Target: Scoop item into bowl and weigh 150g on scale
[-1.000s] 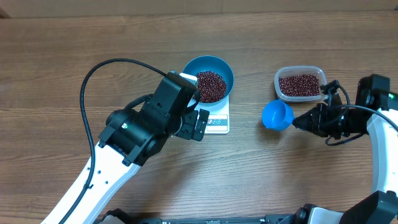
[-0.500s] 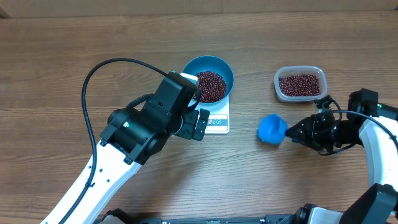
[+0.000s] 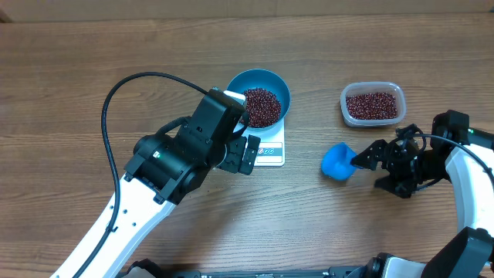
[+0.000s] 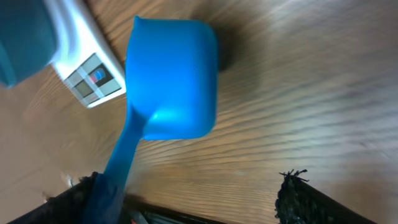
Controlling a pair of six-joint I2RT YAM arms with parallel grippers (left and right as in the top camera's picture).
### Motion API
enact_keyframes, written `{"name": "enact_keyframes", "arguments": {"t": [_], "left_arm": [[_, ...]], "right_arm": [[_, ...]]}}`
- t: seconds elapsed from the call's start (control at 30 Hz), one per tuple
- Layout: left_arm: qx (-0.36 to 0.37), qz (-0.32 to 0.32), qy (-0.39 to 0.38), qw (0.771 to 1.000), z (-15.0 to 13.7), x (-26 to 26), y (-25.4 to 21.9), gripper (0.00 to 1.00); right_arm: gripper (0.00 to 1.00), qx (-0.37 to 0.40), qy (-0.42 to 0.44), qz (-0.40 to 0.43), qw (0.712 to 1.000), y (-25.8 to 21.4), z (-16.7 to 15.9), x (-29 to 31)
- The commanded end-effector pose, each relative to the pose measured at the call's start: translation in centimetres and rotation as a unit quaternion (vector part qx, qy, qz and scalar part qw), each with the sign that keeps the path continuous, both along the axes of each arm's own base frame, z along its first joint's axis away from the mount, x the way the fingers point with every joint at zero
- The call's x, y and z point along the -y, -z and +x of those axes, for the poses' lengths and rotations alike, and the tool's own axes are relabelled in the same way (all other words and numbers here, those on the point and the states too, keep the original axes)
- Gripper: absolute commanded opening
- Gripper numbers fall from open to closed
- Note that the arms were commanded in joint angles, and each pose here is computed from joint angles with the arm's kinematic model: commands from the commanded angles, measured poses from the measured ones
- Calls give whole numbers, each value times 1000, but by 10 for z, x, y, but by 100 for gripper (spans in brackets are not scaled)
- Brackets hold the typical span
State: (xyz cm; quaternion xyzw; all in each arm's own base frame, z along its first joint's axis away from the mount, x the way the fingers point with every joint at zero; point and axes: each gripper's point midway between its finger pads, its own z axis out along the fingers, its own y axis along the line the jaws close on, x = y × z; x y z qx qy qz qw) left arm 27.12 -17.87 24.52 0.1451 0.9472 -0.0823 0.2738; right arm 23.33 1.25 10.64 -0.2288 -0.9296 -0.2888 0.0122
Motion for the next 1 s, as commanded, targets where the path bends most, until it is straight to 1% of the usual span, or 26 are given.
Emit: {"name": "enact_keyframes", "arguments": {"t": [0.0,0.03,0.1,0.3,0.57,0.73,0.8,0.93,0.97], "left_arm": [[4,2,-3,1000,4,-2,-2,100],[4,2,-3,1000,4,-2,-2,100],[4,2,-3,1000,4,-2,-2,100],[4,2,-3,1000,4,-2,-2,100],[4,2,-3,1000,4,-2,-2,100],[4,2,-3,1000,4,-2,-2,99],[4,2,-3,1000,4,-2,-2,100],[4,2,-3,1000,4,-2,-2,100],[4,2,-3,1000,4,-2,-2,100]], "right_arm": [[80,-51,56,-44,996,10,-5,16],[78,-68,75,-62,993,13,-7,22],[78,-86,93,-84,988,17,-11,30],[78,-116,111,-99,982,26,-13,36],[79,-98,106,-102,984,26,-4,39],[79,-46,87,-85,992,6,18,36],[79,-11,71,-91,993,-9,33,35],[79,71,0,-113,991,-42,64,21],[79,105,-37,-120,986,-54,74,10]]}}
